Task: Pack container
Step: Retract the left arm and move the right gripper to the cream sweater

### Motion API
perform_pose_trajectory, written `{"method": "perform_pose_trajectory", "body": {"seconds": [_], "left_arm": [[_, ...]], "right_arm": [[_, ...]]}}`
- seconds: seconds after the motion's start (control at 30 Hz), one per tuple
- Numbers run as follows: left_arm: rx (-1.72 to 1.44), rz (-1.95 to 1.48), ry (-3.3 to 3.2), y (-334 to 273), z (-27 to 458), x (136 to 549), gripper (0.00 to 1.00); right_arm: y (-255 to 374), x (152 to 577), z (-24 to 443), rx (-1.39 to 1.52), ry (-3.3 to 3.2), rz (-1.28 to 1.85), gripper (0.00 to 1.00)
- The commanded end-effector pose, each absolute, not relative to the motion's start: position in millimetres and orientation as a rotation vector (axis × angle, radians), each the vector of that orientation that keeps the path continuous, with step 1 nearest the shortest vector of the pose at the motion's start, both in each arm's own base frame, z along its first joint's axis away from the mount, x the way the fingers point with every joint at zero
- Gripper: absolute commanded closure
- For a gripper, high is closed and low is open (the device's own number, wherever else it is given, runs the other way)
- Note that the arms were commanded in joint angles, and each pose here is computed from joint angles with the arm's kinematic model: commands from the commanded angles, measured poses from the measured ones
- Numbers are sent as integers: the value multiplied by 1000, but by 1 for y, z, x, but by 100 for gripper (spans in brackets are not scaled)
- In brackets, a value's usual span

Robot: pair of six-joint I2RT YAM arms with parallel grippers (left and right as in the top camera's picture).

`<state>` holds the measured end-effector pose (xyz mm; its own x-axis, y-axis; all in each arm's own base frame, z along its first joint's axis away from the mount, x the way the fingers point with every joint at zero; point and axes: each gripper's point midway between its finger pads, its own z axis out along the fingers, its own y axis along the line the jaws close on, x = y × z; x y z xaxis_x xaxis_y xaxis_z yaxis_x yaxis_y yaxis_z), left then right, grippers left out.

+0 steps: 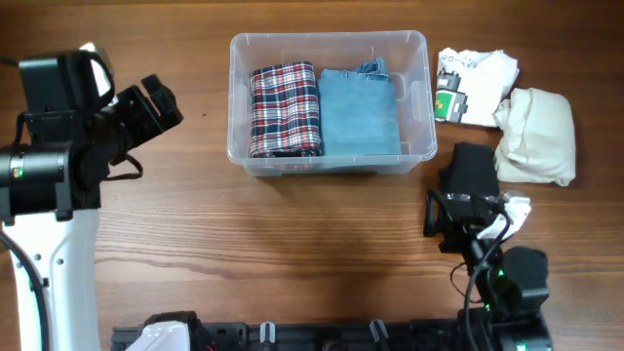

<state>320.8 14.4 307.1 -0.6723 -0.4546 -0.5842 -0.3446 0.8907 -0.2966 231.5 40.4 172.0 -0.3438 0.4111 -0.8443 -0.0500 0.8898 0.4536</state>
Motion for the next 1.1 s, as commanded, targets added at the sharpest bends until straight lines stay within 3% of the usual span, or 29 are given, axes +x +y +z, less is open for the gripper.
{"method": "perform_pose_trajectory", "body": {"seconds": [0.0,0.17,0.33,0.7,1.07], "left_arm": [[-576,-189,2371,19,306,321,1],[-576,-189,2371,19,306,321,0],[-576,-189,2371,19,306,321,0],[-576,-189,2371,19,306,321,0],[-576,-189,2371,19,306,321,0]], "right_arm": [[42,251,201,276,1973,467,0],[46,322,225,200,2247,528,0],[-29,371,211,431,2361,658,0],[-228,349,141,917,2219,444,0],[-255,348,40,888,2340,495,0]]}}
